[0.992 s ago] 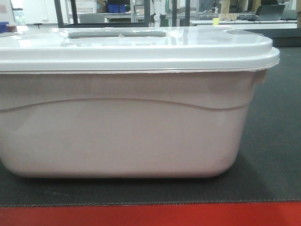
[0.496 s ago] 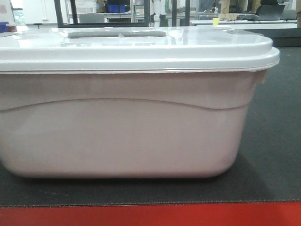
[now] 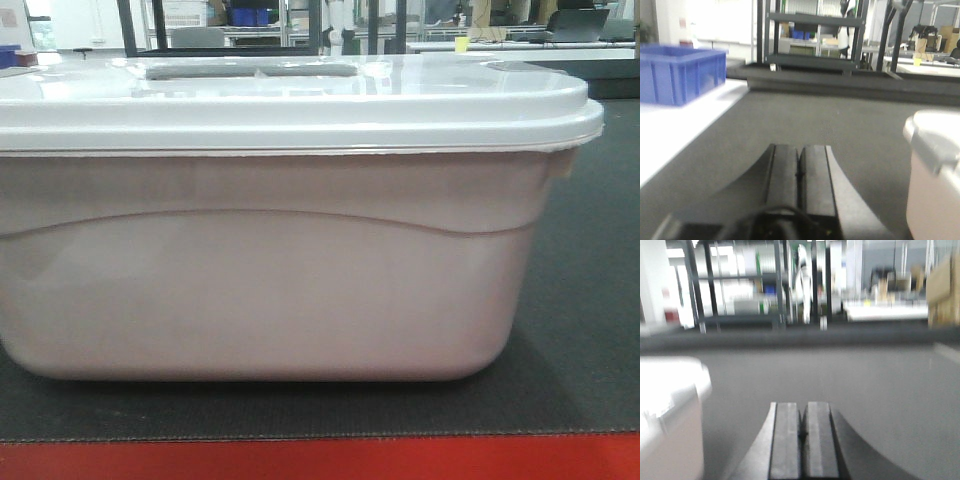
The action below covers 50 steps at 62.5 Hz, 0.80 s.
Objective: Grab white bin and place on right shelf
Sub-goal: 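Move both grippers down to the short ends of the white lidded bin, then close both grippers on the bin's lid rims at its two ends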
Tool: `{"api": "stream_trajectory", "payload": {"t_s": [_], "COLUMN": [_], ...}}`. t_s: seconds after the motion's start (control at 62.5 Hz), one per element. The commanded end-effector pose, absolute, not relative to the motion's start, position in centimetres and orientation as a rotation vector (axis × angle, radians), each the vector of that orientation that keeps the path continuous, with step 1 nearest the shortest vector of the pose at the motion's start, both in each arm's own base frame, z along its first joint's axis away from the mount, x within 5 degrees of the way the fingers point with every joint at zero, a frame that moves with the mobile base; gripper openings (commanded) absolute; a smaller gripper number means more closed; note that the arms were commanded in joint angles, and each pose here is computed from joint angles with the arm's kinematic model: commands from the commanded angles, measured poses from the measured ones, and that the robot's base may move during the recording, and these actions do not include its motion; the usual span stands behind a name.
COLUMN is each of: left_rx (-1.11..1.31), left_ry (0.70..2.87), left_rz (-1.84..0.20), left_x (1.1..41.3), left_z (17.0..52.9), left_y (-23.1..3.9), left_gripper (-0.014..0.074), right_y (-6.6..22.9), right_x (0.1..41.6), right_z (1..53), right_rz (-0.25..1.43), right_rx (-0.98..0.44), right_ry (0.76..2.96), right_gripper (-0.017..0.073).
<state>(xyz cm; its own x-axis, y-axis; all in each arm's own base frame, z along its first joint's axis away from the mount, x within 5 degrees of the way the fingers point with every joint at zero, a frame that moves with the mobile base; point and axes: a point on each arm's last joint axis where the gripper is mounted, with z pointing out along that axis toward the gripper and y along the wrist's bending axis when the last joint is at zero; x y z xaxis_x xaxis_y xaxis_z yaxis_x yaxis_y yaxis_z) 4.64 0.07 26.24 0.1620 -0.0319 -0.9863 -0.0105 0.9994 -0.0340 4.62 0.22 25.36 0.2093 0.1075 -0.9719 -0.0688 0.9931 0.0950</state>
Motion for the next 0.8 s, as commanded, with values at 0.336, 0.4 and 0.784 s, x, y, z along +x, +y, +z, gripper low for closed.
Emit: {"api": "stream_trajectory", "payload": {"t_s": [0.336,0.4,0.784], "left_rx": [0.066,0.068,0.029], "left_ry": [1.679,1.744,2.091], "left_rz": [-0.063,-0.085,-0.325], "left_x": [8.8,10.1,15.4], "left_z": [37.1,37.1,39.9], "left_y": [-0.7,-1.0,-3.0], "left_gripper": [0.0121,0.0204,0.0464], "right_y": [0.4,0.5,2.4], "right_x": [8.3,10.0,17.0], "right_z": [38.6,38.7,39.9], "right_rz": [0.112,0.109,0.428], "right_rx": [0.031,0.032,0.184], "right_ry": [1.434,1.491,1.992], "right_gripper": [0.0378,0.0476,0.0592]}}
